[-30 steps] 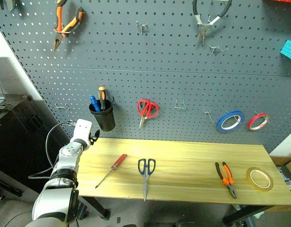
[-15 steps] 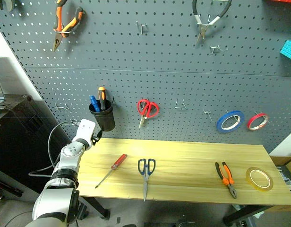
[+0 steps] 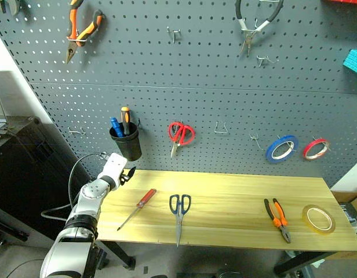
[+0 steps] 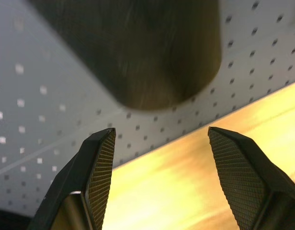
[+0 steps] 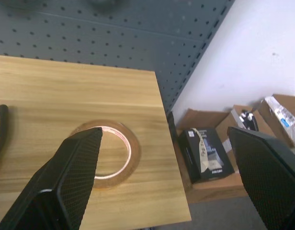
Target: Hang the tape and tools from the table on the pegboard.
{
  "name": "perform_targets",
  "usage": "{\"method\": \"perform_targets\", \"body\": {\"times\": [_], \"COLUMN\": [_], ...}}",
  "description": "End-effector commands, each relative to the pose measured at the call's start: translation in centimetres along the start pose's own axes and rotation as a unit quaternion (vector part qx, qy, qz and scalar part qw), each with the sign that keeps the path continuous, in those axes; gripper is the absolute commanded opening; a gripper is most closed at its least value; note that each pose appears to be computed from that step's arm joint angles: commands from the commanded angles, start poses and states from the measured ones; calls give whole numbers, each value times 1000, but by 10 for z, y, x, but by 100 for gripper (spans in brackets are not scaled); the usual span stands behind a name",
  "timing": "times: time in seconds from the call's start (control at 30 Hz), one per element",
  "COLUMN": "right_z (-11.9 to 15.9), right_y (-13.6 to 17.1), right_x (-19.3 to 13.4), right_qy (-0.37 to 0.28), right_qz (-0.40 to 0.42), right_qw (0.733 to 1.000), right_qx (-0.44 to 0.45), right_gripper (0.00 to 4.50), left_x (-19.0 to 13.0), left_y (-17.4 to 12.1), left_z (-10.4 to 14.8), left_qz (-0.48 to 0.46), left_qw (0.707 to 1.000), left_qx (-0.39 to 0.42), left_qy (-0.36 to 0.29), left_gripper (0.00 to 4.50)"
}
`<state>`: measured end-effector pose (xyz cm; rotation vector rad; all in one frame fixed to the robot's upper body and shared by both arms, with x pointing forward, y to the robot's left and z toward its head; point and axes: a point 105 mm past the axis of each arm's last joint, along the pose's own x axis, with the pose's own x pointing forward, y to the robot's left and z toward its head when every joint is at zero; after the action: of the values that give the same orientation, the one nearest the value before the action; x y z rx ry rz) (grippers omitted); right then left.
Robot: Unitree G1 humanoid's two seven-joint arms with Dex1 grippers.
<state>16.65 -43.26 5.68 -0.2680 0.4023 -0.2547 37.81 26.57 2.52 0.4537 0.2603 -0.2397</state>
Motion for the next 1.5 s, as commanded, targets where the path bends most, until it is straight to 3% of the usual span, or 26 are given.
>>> {"method": "perform_targets", "body": {"times": [0.03,0.4,0.73,0.9,1.27,1.5], "right_z": [13,10,13,19,35,28], "right_y": [-1,10,38,62,94,86], "right_x": [0,-1,-7,-1,56,95], "right_qy": [-22,-14,-5,27,83,136], "right_qz": [-4,10,41,68,140,143], "right_qw": [1000,1000,999,997,986,980], "right_qx": [-4,-4,3,29,31,37], "right_gripper": [450,450,450,450,450,450], "left_x": [5,2,-13,-27,-50,-72], "left_y": [5,-22,-117,-148,-173,-184], "left_z": [22,33,99,126,160,178], "left_qz": [5,-55,-236,-315,-408,-456], "left_qw": [999,994,949,918,880,846], "left_qx": [8,69,110,120,124,148], "left_qy": [-31,-67,-177,-207,-210,-231], "left_gripper": [327,327,327,327,327,327]}}
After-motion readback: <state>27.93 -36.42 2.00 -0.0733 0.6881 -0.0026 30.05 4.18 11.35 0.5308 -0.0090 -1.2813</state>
